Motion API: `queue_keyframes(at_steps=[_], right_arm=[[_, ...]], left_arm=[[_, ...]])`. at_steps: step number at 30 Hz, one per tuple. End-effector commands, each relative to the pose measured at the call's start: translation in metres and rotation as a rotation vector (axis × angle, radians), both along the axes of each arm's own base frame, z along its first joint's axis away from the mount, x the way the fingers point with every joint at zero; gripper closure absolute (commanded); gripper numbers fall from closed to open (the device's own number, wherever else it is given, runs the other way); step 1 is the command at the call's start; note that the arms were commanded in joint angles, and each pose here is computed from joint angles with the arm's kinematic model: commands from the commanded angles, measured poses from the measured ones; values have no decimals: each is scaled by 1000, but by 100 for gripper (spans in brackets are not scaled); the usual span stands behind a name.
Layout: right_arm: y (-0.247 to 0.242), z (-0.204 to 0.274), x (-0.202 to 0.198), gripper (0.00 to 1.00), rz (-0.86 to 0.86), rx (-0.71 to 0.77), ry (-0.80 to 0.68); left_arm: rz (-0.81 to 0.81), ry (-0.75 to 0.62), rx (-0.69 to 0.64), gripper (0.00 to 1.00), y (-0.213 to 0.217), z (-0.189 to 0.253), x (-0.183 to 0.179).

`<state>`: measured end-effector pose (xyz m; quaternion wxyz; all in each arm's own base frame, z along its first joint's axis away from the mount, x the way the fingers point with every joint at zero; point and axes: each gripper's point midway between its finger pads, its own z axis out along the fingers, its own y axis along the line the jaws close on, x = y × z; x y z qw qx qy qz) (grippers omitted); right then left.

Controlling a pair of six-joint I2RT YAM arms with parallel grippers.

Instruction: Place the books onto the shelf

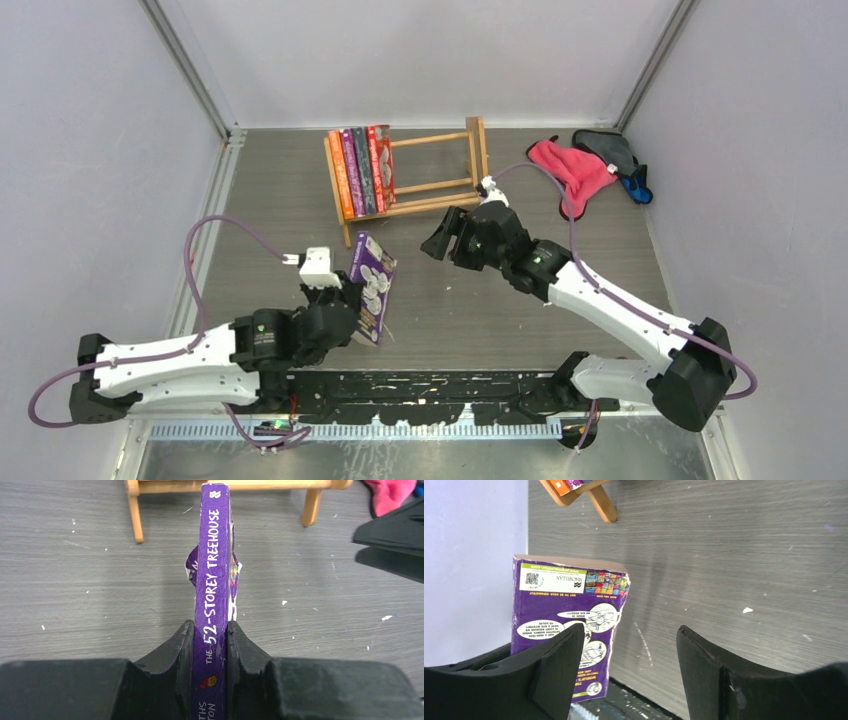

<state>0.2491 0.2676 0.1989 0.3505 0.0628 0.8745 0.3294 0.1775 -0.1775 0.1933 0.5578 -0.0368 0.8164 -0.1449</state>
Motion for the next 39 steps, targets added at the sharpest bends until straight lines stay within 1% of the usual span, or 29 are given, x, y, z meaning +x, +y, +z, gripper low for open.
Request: queue_keyframes(at_steps=[1, 5, 12, 14, 18, 20, 25, 31, 34, 39], right_arm=[[23, 23, 2, 27, 64, 199, 67], [28, 13, -2, 26, 119, 287, 114], [41, 6, -15, 25, 189, 491, 121], [43, 7, -17, 25, 200, 526, 116], [44, 6, -19, 24, 215, 550, 109], [44, 6, -20, 24, 213, 569, 106], [47, 9, -22, 24, 223, 641, 105], [49, 9, -26, 24, 235, 670, 117], [51, 9, -28, 23, 246, 683, 124], [57, 16, -32, 23, 269, 732, 133]], left_arm=[[-14, -100, -123, 100, -9, 38, 5], [0, -111, -193, 100, -5, 49, 5], [96, -63, -343, 100, -7, 66, 7], [128, -41, -422, 100, -8, 68, 7], [202, -15, -617, 100, -5, 71, 8], [225, -15, -680, 100, -4, 75, 9], [278, 13, -758, 100, 1, 77, 9], [309, 44, -879, 100, -1, 71, 8], [311, 52, -918, 100, -3, 70, 8], [317, 69, -944, 100, -7, 65, 8]])
